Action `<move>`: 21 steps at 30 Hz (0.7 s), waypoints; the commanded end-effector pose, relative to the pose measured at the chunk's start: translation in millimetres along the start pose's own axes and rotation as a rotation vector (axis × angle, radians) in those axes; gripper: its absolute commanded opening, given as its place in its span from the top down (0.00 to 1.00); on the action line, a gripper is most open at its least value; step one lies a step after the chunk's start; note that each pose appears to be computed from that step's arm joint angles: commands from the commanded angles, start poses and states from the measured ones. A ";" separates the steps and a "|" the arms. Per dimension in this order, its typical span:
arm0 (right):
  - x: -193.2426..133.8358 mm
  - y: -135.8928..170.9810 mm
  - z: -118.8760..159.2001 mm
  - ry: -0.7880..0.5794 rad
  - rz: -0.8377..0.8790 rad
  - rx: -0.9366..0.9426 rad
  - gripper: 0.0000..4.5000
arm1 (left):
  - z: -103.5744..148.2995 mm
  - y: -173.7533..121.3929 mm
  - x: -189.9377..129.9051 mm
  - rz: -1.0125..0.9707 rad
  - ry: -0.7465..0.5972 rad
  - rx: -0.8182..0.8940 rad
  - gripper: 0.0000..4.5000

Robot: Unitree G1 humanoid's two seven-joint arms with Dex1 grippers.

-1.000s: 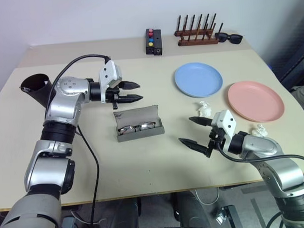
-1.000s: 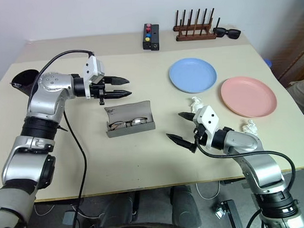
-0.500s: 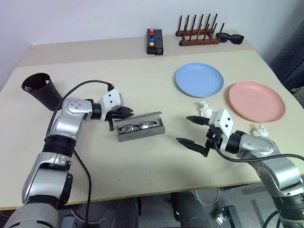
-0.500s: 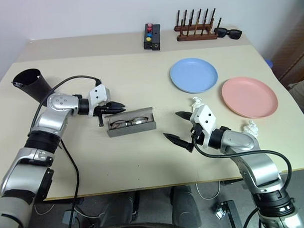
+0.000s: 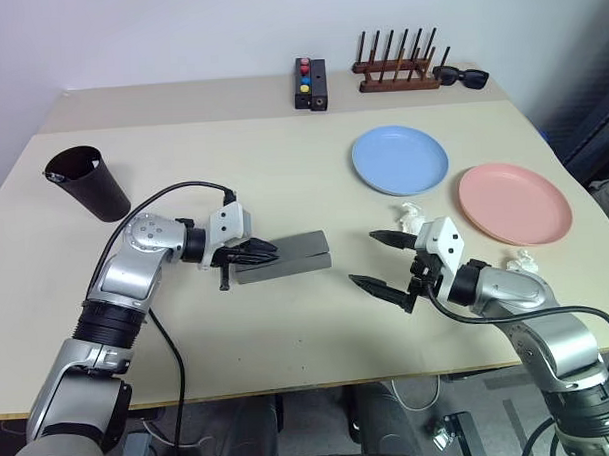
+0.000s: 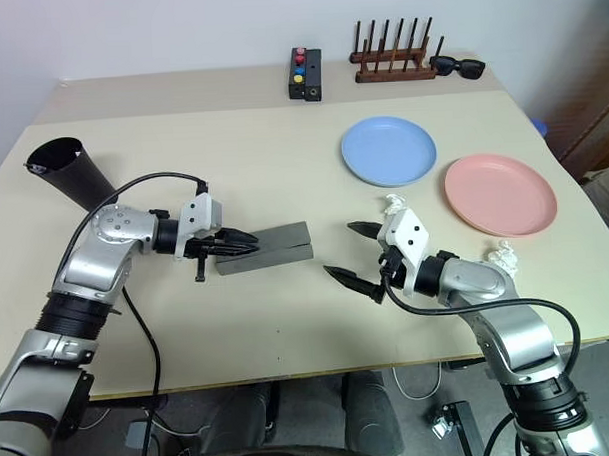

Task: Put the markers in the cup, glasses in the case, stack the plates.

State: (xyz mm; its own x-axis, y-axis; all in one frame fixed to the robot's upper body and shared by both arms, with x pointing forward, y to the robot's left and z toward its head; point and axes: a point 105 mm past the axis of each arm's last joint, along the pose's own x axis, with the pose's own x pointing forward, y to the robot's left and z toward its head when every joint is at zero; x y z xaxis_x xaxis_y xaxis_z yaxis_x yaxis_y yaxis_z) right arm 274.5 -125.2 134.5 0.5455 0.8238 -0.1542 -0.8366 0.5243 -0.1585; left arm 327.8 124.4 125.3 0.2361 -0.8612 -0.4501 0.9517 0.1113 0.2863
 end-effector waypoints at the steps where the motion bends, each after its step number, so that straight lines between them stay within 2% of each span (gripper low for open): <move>1: 0.9 -0.5 9.6 -0.035 0.004 -0.030 0.00 | -6.2 -4.9 3.2 -0.003 0.032 -0.001 0.88; 6: 1.6 -0.7 9.9 -0.037 0.007 -0.033 0.00 | 3.3 0.7 2.7 0.043 -0.044 -0.024 0.88; 9: 1.7 -2.3 11.6 -0.039 0.002 -0.041 0.00 | 17.0 9.3 -3.5 0.090 -0.123 -0.044 0.88; 14: 0.6 -8.5 17.2 -0.043 -0.012 -0.068 0.00 | 26.3 15.6 -18.0 0.131 -0.170 -0.050 0.88; 18: 0.7 -22.4 27.6 -0.045 -0.050 -0.120 0.00 | 33.3 20.8 -33.8 0.182 -0.200 -0.035 0.88; 21: 5.5 -49.4 26.3 0.026 -0.151 -0.223 0.00 | 41.5 25.7 -49.9 0.245 -0.251 -0.059 0.88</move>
State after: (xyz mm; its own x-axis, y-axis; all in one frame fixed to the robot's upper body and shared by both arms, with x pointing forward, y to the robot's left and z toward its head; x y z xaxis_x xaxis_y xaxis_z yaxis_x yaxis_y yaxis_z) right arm 306.5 -131.8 159.3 0.6137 0.7766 -0.1419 -0.7719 0.5525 -0.3145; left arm 335.2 144.9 170.3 0.3902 -0.8963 -0.2106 0.9031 0.3280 0.2773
